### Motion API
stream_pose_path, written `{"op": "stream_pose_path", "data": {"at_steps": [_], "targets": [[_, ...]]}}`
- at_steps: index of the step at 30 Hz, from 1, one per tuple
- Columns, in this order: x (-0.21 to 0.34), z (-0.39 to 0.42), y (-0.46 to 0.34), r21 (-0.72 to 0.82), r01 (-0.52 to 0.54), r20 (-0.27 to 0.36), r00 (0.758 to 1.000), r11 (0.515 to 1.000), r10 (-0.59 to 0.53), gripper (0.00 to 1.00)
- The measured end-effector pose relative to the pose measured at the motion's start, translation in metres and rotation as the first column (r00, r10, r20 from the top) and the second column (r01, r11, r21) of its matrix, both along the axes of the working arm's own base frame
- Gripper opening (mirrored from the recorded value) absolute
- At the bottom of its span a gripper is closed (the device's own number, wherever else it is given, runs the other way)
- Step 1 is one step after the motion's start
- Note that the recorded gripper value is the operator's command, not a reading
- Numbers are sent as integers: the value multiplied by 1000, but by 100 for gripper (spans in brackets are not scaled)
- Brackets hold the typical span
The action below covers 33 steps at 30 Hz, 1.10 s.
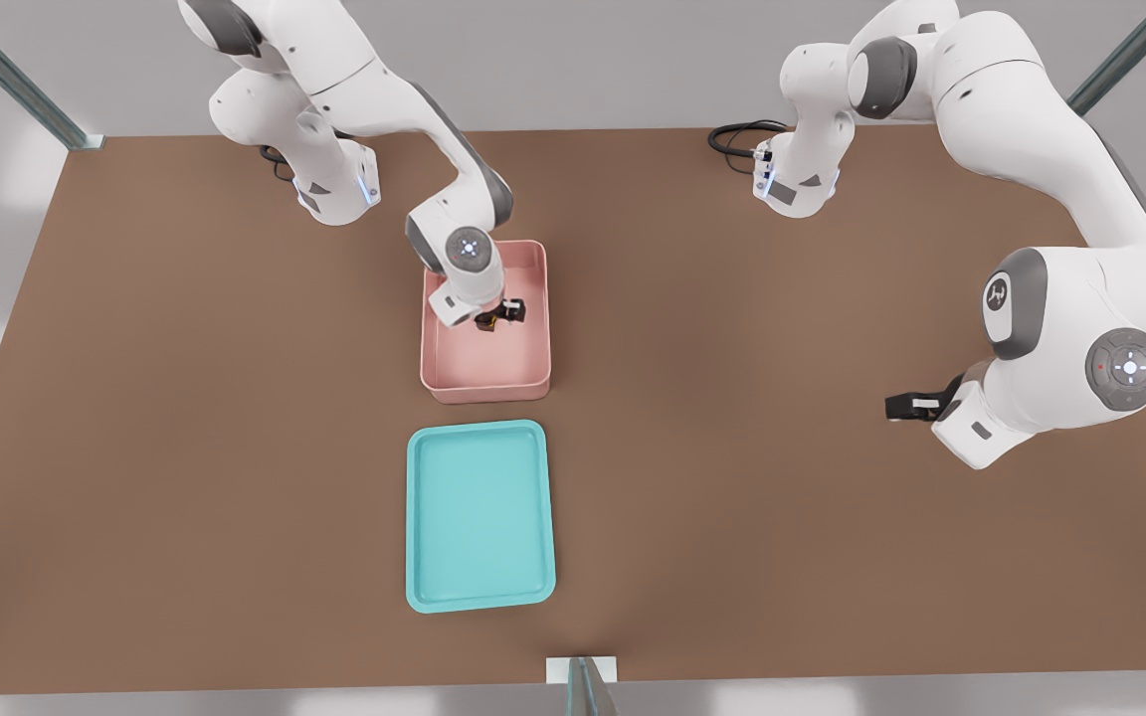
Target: The left arm remains still, and the right arm places the button from the box into the tray
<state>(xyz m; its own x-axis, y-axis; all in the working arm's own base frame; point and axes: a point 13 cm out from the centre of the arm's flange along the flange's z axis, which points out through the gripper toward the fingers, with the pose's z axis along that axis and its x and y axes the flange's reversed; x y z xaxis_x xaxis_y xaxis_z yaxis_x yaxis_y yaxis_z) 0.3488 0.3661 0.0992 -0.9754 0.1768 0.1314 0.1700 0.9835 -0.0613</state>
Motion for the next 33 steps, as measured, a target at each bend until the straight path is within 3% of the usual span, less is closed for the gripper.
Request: {"op": "stream_pose_path", "data": {"at_steps": [9,10,12,14,19,26,30,33], "targets": [[-24,-13,-10,-30,37,-18,999,999,-37,100],[-25,-14,-11,-33,41,-20,999,999,-42,98],[-26,-15,-12,-36,50,-21,999,998,-51,85],[-24,-15,-14,-36,62,-19,998,997,-62,85],[-20,-15,-16,-35,85,-14,996,996,-86,63],[-20,-23,-17,-42,100,-13,995,994,-101,63],[-19,-27,-17,-42,107,-9,994,993,-108,48],[-17,-25,-16,-36,113,-5,994,993,-113,46]]}}
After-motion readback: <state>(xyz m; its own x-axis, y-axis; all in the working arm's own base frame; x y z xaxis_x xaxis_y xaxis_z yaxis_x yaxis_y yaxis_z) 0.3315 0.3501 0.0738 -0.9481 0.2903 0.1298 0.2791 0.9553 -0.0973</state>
